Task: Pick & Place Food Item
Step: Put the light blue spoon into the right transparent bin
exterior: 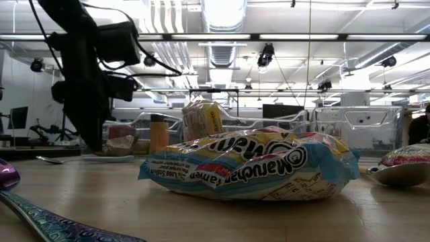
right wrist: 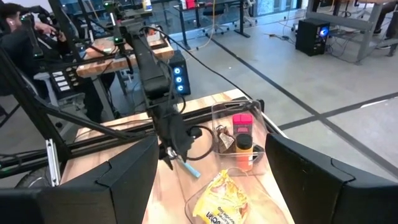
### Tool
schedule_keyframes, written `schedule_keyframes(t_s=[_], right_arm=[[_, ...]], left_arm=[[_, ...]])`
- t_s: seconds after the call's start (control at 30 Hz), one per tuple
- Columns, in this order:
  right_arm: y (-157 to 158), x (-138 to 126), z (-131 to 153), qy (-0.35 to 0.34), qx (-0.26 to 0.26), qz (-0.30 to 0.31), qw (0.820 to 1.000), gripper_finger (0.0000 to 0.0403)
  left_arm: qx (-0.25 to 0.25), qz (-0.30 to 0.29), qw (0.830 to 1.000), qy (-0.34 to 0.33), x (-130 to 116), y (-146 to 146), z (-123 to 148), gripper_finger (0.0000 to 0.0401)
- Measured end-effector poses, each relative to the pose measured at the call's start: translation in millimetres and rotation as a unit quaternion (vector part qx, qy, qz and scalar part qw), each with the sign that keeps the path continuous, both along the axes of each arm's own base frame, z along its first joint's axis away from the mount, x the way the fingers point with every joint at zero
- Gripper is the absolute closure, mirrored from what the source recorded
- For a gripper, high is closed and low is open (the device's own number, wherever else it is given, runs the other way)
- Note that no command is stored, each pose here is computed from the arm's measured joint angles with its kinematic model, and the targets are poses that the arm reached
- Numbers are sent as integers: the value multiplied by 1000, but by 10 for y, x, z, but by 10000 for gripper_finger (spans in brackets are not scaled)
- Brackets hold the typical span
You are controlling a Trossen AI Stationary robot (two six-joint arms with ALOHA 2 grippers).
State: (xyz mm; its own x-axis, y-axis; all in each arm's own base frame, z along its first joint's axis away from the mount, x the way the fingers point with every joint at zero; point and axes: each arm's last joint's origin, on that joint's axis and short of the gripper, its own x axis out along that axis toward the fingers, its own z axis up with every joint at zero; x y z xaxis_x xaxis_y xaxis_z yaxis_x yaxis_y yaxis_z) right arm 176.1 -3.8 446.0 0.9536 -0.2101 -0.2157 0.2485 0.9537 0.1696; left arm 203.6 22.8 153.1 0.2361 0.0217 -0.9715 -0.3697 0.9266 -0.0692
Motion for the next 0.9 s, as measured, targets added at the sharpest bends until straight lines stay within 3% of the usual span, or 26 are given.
schedule_keyframes(t_s=[0.27, 0.6, 0.73, 0.9], right_arm=[[0, 1, -2, 1, 0, 0, 1000, 111], [0, 1, -3, 2, 0, 0, 1000, 111], [0, 0, -6, 3, 0, 0, 1000, 111], [-1, 0, -7, 4, 0, 0, 1000, 111]], left_arm=[[10, 22, 1000, 14, -99, -31, -190, 177], [9, 24, 1000, 16, -117, -33, -233, 183], [5, 24, 999, 27, -136, -35, -274, 233], [-3, 27, 999, 27, -138, -37, -272, 341]])
